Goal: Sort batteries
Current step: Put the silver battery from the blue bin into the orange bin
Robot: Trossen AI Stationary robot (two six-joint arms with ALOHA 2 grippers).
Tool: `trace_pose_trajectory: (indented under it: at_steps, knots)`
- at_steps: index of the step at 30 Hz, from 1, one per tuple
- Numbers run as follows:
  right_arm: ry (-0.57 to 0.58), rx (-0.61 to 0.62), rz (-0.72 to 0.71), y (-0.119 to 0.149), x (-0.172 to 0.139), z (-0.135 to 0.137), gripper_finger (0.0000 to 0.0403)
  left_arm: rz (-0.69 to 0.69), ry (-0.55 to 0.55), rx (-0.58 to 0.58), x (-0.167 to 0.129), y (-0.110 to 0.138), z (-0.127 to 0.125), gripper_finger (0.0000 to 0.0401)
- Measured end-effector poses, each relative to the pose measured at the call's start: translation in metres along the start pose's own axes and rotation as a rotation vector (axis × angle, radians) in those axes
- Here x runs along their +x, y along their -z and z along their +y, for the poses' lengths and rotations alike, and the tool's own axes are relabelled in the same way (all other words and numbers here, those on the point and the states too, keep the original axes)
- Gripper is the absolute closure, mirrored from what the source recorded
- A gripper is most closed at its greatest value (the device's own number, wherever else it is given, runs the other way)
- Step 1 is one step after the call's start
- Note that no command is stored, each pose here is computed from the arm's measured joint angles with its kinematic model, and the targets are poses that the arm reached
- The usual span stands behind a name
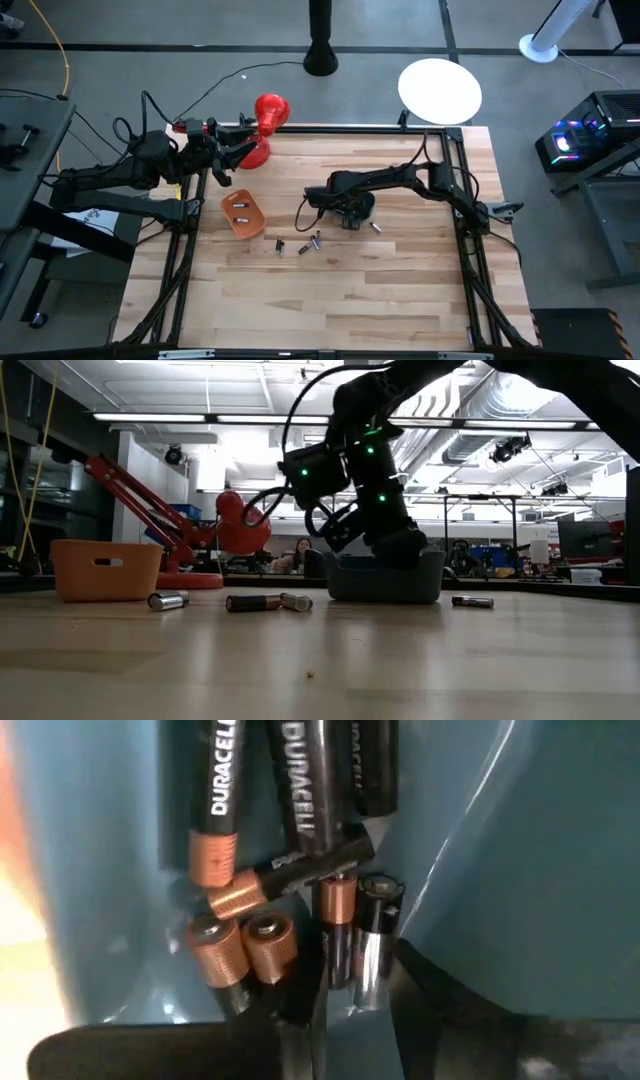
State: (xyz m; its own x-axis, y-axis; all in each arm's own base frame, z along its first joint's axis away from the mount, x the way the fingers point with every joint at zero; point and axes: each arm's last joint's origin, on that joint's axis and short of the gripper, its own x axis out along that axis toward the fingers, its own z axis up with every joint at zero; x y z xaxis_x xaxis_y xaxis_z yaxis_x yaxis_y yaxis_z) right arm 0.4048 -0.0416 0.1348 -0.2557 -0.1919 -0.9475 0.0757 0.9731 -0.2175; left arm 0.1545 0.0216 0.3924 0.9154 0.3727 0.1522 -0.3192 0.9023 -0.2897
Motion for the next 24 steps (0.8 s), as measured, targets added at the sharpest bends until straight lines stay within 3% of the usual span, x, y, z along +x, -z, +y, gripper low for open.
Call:
trace_pose_trajectory:
  at_steps: [4,16,24]
  knots:
    - [-0.019,0.009,-0.071,-0.009,-0.019,-0.003,0.0402,0.000,0.000,0.009,0.000,0.000,0.000,0.0208]
    - [-0.032,0.020,-0.198,-0.017,-0.066,-0.014,0.0400,-0.001,-0.001,0.035,0.000,0.000,0.000,0.0208]
    - [-0.038,0.018,-0.200,-0.014,-0.076,-0.016,0.0402,-0.002,-0.001,0.044,0.000,0.000,0.000,0.0208]
